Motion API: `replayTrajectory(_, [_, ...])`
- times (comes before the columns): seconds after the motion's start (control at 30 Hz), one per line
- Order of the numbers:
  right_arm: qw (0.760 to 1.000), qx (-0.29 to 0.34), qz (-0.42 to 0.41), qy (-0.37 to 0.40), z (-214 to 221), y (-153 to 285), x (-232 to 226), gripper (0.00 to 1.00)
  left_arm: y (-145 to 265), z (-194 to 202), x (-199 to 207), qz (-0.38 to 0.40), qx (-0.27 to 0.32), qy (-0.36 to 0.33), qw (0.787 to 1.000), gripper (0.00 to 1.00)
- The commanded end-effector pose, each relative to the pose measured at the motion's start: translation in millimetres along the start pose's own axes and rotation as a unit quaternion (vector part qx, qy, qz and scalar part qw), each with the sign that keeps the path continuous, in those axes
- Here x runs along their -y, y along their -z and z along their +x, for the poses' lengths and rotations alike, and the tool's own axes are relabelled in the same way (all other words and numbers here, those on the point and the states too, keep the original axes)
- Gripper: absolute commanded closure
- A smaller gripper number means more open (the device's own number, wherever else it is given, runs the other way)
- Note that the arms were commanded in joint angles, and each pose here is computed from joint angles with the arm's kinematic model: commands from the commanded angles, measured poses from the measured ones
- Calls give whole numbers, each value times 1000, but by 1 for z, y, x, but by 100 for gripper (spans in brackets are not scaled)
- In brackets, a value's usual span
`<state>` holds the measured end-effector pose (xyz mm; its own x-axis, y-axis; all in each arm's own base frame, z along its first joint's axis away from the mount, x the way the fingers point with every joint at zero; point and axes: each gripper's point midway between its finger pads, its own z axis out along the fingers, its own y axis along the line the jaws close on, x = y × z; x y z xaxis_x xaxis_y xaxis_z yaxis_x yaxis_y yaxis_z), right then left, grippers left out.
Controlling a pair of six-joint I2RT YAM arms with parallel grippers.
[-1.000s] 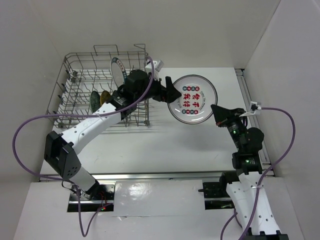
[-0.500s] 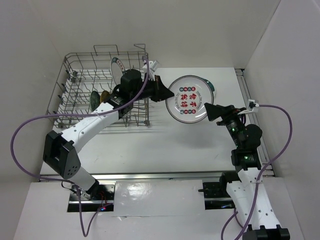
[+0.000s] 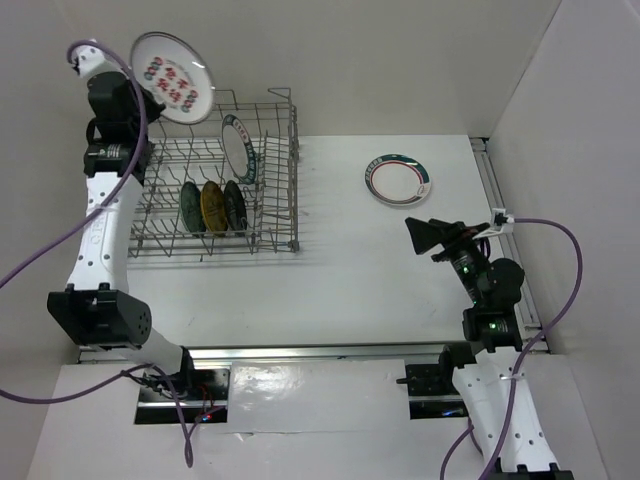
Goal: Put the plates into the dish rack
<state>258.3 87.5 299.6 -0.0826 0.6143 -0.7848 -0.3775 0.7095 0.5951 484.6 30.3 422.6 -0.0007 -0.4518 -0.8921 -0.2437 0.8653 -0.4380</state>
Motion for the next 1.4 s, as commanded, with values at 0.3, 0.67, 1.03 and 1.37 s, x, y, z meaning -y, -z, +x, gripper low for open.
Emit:
replayTrajectory(0.3, [997, -65, -22, 18, 37, 5, -5, 0, -30, 7, -56, -115, 100, -144, 978, 100])
replayTrajectory(0.67, [997, -73, -35, 17, 37, 4, -13, 0, -40, 43, -43, -121, 126, -253, 952, 100])
replayTrajectory(1.03, [996, -86, -36, 9, 44, 5, -12, 0, -56, 57, -53, -162, 109, -278, 941, 100])
replayTrajectory(1.37, [996, -85, -37, 9, 42, 5, -14, 0, -78, 93, -49, -155, 70, -285, 943, 100])
